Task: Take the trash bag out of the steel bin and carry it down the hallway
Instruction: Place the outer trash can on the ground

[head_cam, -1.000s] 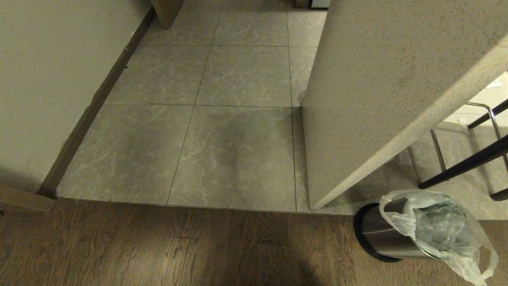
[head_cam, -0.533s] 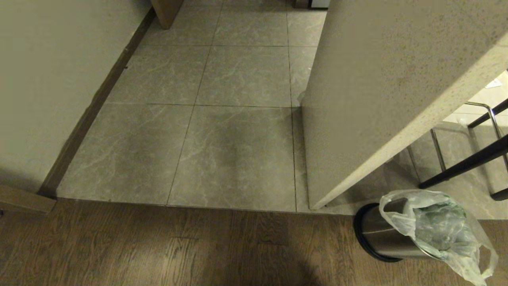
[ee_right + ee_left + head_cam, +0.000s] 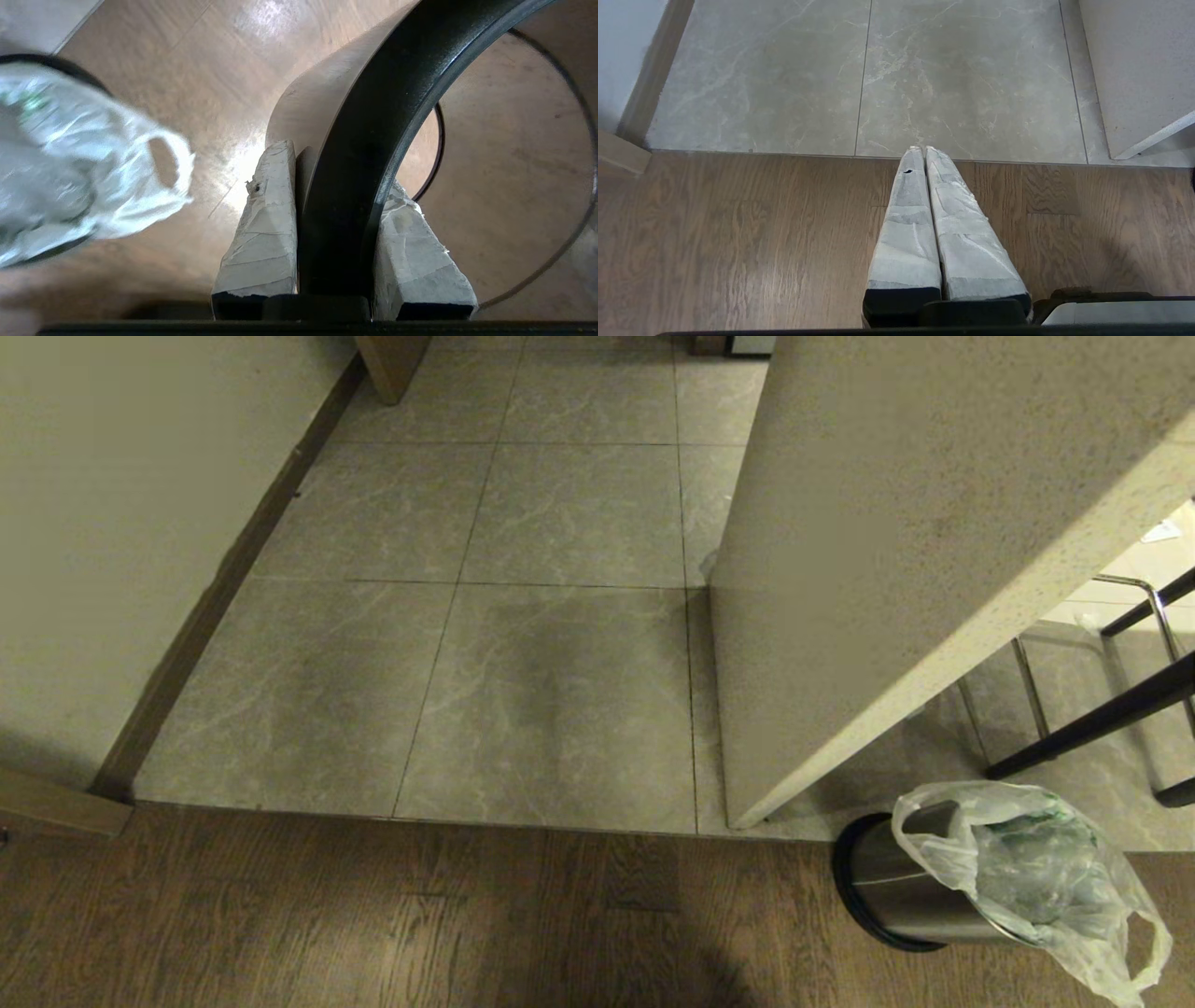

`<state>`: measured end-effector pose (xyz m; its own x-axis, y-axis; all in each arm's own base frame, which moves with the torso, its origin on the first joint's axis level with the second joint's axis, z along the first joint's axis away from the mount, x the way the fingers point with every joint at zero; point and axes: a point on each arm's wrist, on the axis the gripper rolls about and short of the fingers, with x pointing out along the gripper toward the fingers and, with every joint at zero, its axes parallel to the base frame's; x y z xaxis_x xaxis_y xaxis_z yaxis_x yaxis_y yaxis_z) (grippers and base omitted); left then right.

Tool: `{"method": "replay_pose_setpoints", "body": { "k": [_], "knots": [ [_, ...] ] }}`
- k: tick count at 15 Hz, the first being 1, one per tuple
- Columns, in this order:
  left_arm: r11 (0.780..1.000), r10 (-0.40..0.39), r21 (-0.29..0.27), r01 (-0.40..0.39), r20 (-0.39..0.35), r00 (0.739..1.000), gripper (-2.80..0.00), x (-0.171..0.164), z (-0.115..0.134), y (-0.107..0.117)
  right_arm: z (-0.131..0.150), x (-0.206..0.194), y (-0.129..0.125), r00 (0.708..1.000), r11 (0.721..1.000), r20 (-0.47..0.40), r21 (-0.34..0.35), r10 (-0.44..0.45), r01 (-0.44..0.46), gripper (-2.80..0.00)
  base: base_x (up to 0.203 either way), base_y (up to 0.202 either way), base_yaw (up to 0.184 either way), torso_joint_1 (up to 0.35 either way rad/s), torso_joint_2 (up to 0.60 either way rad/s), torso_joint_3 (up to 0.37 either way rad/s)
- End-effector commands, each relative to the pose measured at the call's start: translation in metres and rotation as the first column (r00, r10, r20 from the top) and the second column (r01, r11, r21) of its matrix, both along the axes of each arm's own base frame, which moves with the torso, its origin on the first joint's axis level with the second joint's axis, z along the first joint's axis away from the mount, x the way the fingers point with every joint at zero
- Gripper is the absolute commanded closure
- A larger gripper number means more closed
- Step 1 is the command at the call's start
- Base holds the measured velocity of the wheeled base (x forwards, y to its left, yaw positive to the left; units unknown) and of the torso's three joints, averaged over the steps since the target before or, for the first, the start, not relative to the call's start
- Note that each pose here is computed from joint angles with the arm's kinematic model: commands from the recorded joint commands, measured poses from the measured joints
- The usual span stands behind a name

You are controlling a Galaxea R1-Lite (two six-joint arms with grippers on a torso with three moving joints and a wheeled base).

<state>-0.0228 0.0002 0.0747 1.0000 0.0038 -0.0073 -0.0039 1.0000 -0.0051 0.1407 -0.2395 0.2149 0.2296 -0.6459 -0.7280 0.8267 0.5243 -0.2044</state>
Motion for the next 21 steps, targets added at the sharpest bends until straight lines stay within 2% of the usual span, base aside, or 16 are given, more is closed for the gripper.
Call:
{"method": "replay_pose_setpoints", "body": {
  "k": [1, 2, 6, 7, 8, 11, 12, 19, 20, 21],
  "knots": [
    [1.000, 0.001, -0.001, -0.001, -0.002, 1.000, 0.00, 0.000, 0.000, 0.000, -0.020, 0.001, -0.034, 0.999, 0.999, -0.035, 0.050, -0.007, 0.009, 0.00, 0.000, 0.000, 0.000, 0.000, 0.00, 0.000],
    [1.000, 0.001, -0.001, -0.001, -0.002, 1.000, 0.00, 0.000, 0.000, 0.000, -0.021, -0.002, -0.047, 1.000, 0.999, -0.031, 0.040, -0.001, 0.002, 0.00, 0.000, 0.000, 0.000, 0.000, 0.00, 0.000],
    [1.000, 0.001, -0.001, -0.001, -0.002, 1.000, 0.00, 0.000, 0.000, 0.000, -0.021, -0.003, -0.050, 1.000, 0.999, -0.029, 0.034, 0.008, -0.007, 0.00, 0.000, 0.000, 0.000, 0.000, 0.00, 0.000],
    [1.000, 0.001, -0.001, -0.001, -0.002, 1.000, 0.00, 0.000, 0.000, 0.000, -0.019, -0.003, -0.057, 1.000, 1.000, -0.009, 0.019, 0.008, -0.008, 0.00, 0.000, 0.000, 0.000, 0.000, 0.00, 0.000],
    [1.000, 0.001, -0.001, -0.001, -0.002, 1.000, 0.00, 0.000, 0.000, 0.000, -0.025, -0.001, -0.071, 1.000, 1.000, 0.006, 0.016, 0.008, -0.008, 0.00, 0.000, 0.000, 0.000, 0.000, 0.00, 0.000],
    [1.000, 0.001, -0.001, -0.001, 0.000, 1.000, 0.00, 0.000, 0.000, 0.000, -0.065, 0.008, -0.124, 0.997, 0.999, 0.065, 0.037, 0.032, -0.034, 0.00, 0.000, 0.000, 0.000, 0.000, 0.00, 0.000],
    [1.000, 0.001, -0.001, -0.001, 0.000, 1.000, 0.00, 0.000, 0.000, 0.000, -0.068, 0.009, -0.136, 0.993, 0.999, 0.104, 0.009, 0.051, -0.052, 0.00, 0.000, 0.000, 0.000, 0.000, 0.00, 0.000],
    [1.000, -0.001, -0.001, 0.001, 0.000, 1.000, 0.00, 0.000, 0.000, 0.000, -0.067, 0.008, -0.142, 0.988, 0.998, 0.135, -0.016, 0.069, -0.068, 0.00, 0.000, 0.000, 0.000, 0.000, 0.00, 0.000],
    [1.000, -0.001, -0.001, 0.001, 0.000, 1.000, 0.00, 0.000, 0.000, 0.000, -0.072, 0.012, -0.152, 0.977, 0.994, 0.182, -0.024, 0.113, -0.110, 0.00, 0.000, 0.000, 0.000, 0.000, 0.00, 0.000],
    [1.000, -0.001, -0.001, 0.001, 0.000, 1.000, 0.00, 0.000, 0.000, 0.000, -0.093, 0.017, -0.166, 0.964, 0.988, 0.221, -0.001, 0.150, -0.153, 0.00, 0.000, 0.000, 0.000, 0.000, 0.00, 0.000]
  ]
}}
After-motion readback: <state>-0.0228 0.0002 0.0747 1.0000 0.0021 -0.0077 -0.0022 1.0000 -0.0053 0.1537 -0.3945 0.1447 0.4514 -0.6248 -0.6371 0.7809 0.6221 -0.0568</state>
